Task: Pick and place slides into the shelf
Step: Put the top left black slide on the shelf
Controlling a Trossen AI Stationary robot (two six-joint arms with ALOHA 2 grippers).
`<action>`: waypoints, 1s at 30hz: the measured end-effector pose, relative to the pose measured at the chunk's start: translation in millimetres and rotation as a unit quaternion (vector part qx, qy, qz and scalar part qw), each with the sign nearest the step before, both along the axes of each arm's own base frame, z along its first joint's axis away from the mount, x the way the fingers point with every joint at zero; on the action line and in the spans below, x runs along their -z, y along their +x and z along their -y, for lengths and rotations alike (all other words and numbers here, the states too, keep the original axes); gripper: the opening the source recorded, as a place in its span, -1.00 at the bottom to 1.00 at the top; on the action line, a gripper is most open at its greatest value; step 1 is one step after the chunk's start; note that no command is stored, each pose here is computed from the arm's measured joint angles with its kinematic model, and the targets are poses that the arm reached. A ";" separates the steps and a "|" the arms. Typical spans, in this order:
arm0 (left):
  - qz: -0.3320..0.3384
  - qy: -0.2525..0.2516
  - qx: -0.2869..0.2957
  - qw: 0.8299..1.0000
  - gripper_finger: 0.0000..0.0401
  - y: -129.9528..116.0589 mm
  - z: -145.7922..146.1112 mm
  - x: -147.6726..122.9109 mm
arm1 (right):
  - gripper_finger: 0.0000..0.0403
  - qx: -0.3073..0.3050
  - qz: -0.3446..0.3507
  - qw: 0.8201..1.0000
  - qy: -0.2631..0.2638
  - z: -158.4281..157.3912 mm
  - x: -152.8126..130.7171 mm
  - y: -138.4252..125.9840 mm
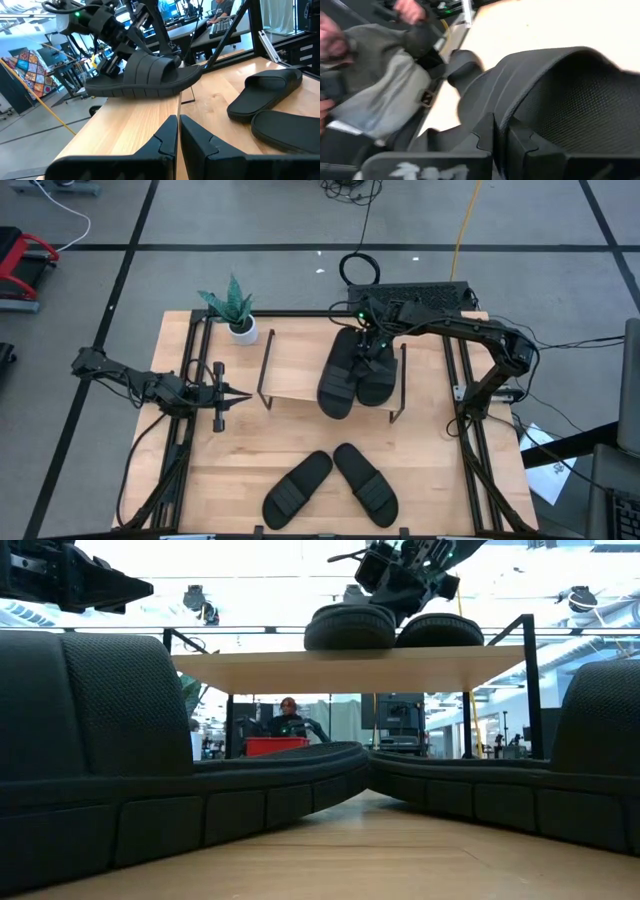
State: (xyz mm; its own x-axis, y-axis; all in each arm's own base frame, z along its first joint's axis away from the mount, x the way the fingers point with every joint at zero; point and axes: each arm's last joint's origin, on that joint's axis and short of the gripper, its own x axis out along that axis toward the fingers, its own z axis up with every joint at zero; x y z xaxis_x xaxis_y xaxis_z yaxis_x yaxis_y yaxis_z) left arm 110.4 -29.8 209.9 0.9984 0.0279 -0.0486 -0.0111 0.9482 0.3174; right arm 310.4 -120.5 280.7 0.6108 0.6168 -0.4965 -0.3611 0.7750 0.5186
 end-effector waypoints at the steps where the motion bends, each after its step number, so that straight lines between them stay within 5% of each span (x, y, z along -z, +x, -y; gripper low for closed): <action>1: 0.000 -0.001 0.000 1.000 -0.87 0.0 0.0 0.0 | -0.93 0.009 -0.005 1.000 -0.010 0.6 0.3 0.6; 15: -0.001 -0.007 0.000 1.000 -0.87 0.0 0.0 0.2 | -0.26 0.096 0.016 0.991 -0.096 10.8 -6.7 10.6; 30: -0.014 0.000 0.005 1.000 -0.87 -0.2 0.2 2.8 | -0.18 0.129 0.043 0.964 -0.229 -26.8 -37.9 4.6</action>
State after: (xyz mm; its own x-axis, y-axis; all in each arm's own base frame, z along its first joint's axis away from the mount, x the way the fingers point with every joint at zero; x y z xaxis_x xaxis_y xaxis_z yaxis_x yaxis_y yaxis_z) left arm 110.2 -30.0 207.1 0.9969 0.0171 -0.0763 0.0080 0.9484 0.3171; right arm 315.0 -93.7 318.6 0.7659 0.1668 -0.6210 -0.1516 0.9854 0.0778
